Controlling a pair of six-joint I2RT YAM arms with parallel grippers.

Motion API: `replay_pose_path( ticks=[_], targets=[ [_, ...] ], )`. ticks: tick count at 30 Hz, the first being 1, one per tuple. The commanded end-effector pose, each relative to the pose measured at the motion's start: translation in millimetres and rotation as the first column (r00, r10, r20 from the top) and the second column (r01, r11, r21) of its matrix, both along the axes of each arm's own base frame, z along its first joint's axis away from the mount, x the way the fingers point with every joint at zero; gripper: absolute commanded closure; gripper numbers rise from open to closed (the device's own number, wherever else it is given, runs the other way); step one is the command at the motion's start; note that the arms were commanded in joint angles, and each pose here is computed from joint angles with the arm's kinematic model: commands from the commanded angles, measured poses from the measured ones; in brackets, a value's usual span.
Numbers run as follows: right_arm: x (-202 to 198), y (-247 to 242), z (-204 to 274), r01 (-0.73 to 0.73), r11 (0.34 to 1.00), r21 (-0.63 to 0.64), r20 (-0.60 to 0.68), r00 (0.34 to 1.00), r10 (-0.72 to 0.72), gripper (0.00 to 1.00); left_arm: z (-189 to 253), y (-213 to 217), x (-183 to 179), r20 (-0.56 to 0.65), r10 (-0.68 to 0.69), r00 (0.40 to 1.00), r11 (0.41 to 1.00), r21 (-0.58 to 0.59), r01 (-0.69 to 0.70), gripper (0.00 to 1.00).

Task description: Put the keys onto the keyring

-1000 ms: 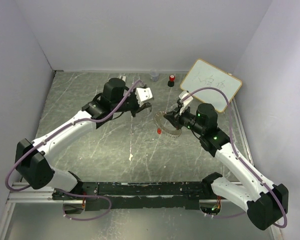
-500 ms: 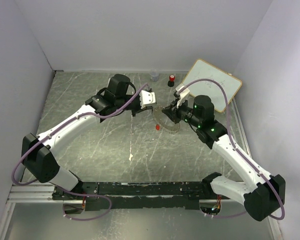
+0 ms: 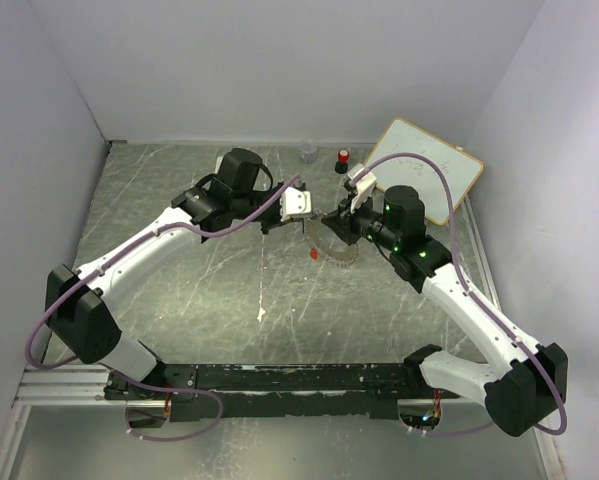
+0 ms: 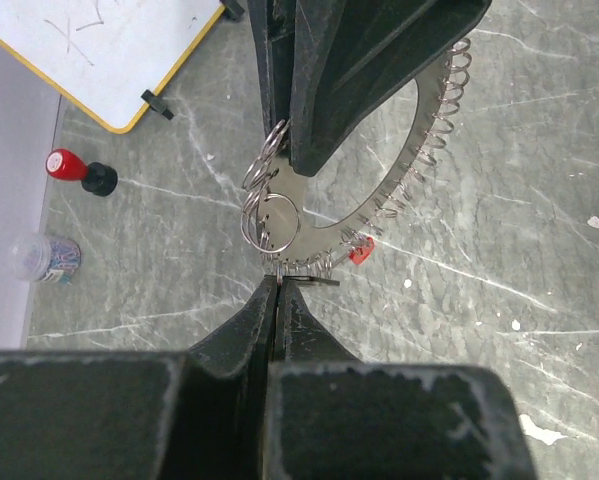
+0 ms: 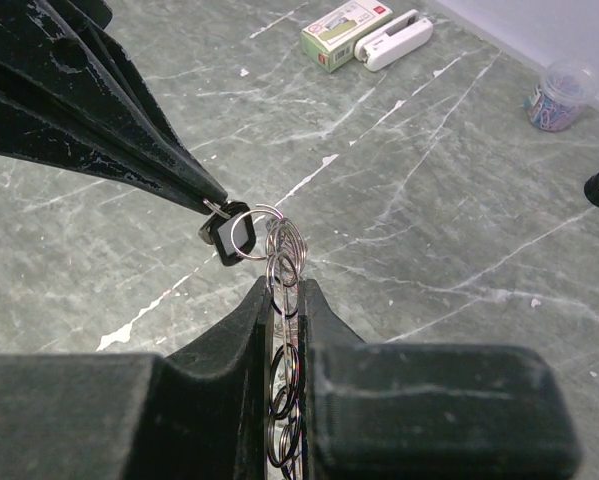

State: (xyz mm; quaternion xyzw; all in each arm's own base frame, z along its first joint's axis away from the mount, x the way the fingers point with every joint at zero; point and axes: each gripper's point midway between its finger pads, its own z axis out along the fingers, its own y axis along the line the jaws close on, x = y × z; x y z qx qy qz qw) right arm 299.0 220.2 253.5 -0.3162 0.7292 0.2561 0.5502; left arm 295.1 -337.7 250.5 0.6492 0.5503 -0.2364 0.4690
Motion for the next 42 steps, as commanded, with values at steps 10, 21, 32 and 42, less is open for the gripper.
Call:
replay_pose_path(
  ticks=[10,21,32,42],
  targets=[
    [0.0,4.9,16.5,-0.041,0.999,0.007,0.039,0.998,0.041,1.00,10.9,-8.3,3.3,0.027,-0.055,0.998,0.998,-0.004,0.056,0.93],
    [-2.0,7.0,16.4,-0.061,0.998,0.007,0.041,0.997,0.060,1.00,8.1,-9.9,2.3,0.022,-0.074,0.997,0.997,0.005,0.074,0.93],
    [-7.1,7.5,19.9,-0.086,0.996,0.004,0.060,0.995,0.085,1.00,6.9,-11.6,2.5,0.022,-0.089,0.996,0.996,0.013,0.089,0.93],
    [-10.0,8.4,19.1,-0.127,0.991,-0.030,0.118,0.984,0.130,1.00,8.0,-12.7,-4.1,0.025,-0.147,0.989,0.989,0.026,0.146,0.93]
  ],
)
